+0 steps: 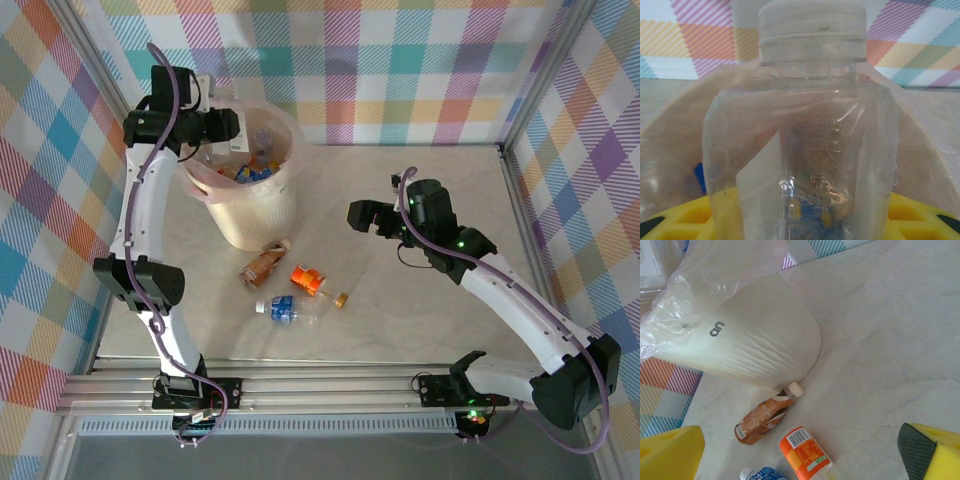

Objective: Put the plastic bottles in the bin

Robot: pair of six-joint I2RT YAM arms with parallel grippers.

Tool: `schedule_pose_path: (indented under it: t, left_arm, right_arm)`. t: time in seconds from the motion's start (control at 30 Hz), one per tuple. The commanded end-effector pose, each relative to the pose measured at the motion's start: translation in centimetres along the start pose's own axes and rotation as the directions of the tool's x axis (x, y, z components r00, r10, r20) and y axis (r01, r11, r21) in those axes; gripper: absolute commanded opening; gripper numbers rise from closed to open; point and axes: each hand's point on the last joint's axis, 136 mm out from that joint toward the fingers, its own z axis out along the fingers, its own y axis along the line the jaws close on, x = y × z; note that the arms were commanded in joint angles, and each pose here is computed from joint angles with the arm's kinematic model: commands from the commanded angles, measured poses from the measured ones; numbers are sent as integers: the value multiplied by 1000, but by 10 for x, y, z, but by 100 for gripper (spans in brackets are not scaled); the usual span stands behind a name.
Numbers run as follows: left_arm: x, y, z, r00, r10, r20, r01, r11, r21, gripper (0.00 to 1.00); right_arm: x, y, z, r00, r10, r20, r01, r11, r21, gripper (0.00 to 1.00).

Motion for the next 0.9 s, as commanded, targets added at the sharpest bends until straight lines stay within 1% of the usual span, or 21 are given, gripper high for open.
schedule_pose_path:
  t: [0.0, 0.1, 0.13, 0.2, 0.33, 0.4, 0.6, 0.87]
  left_arm:
    - [2, -8, 3, 999, -42, -25, 45, 995, 94, 34]
    - [6, -4, 8, 998, -50, -45, 54, 995, 86, 40]
    - [8, -1, 10, 997, -52, -52, 56, 996, 72, 44]
    - [10, 6, 13, 997, -54, -58, 56, 998, 32, 58]
    - [10, 16, 10, 997, -51, -49, 50, 998, -27, 71]
    - [7, 16, 6, 998, -50, -35, 49, 998, -35, 78]
    - [-5, 8, -14, 998, -54, 16, 54, 998, -13, 79]
    - [-11, -24, -53, 995, -45, 87, 37, 996, 86, 78]
  right_arm:
    - [-10, 5, -5, 1000, -14, 25, 14, 1000, 2, 100]
    - [-10, 3, -3, 1000, -14, 23, 14, 1000, 7, 100]
    - [-9, 3, -3, 1000, -15, 22, 14, 1000, 8, 100]
    - [-10, 3, -2, 1000, -13, 22, 12, 1000, 8, 100]
    - [-9, 3, 0, 1000, -14, 17, 13, 1000, 8, 100]
    - [-9, 4, 1, 1000, -14, 16, 14, 1000, 5, 100]
    - [-8, 5, 4, 1000, -14, 10, 14, 1000, -6, 100]
    - [-5, 0, 4, 1000, -24, -2, 24, 1000, 20, 100]
